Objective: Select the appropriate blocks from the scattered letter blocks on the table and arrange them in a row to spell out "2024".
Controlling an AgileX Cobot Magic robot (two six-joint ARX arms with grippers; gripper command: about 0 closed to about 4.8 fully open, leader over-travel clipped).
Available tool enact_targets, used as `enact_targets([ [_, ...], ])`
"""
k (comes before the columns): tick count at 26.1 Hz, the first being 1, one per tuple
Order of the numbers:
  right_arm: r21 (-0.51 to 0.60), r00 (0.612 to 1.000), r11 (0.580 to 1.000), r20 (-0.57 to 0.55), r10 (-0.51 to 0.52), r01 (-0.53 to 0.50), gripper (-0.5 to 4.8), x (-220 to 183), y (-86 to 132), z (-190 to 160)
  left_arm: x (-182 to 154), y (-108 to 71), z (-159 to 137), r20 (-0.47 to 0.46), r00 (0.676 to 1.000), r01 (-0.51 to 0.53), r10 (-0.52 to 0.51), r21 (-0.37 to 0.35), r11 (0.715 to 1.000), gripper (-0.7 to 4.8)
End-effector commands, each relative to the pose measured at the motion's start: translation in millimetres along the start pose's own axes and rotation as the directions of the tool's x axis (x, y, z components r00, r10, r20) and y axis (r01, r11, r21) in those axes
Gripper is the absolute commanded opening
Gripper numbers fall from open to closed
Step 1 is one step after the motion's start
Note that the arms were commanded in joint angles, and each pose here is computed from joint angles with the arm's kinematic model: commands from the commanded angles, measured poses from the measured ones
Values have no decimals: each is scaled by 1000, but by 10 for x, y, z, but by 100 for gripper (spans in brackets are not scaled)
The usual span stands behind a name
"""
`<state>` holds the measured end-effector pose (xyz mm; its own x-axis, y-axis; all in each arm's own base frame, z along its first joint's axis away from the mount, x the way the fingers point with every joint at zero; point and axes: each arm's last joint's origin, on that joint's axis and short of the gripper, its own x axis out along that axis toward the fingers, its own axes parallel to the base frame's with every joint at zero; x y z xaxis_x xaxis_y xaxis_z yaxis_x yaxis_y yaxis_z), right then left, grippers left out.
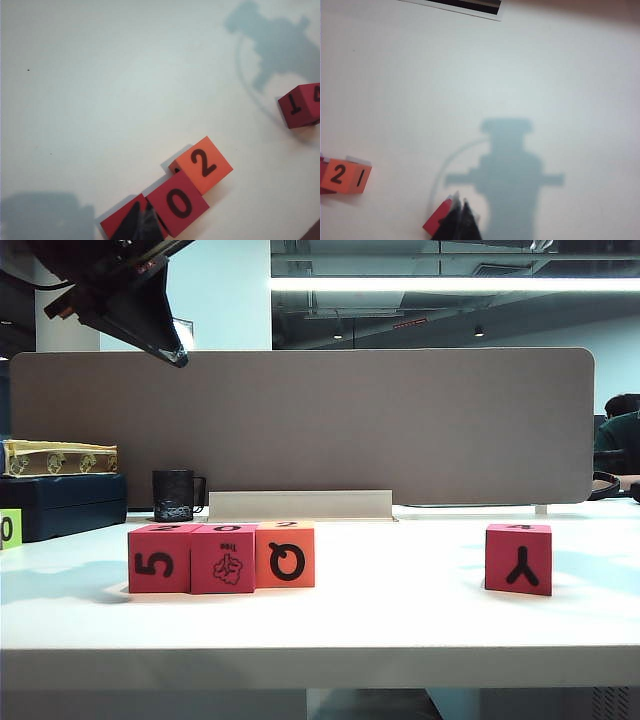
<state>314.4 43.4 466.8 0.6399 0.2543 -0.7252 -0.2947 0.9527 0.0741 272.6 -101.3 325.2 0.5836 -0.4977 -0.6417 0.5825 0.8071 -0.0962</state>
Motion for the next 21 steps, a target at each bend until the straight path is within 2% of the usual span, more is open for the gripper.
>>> enact_targets([
  [1,-13,999,999,41,-29,29,-1,-279,50,-60,-9,-5,7,9,1000,4,-4,10,1000,-6],
  [5,-8,991,995,92,-95,96,-1,-581,67,-141,-9,-5,12,14,1000,3,-4,11,1000,-6],
  [9,-14,975,994,199,-100,105,-1,-1096,180,-340,-9,-5,10,12,1000,4,-4,11,1000,-6],
  [12,-21,967,995,240,-86,94,-1,-1330,244,-513,-9,-5,10,12,1000,4,-4,11,1000,-6],
  [16,-23,962,995,257,-88,97,-1,-1435,280,-704,-9,-4,20,22,1000,3,-3,14,1000,-6],
  [21,-15,980,996,180,-88,92,-1,-1278,263,-859,-9,-4,21,23,1000,2,-2,15,1000,-6],
])
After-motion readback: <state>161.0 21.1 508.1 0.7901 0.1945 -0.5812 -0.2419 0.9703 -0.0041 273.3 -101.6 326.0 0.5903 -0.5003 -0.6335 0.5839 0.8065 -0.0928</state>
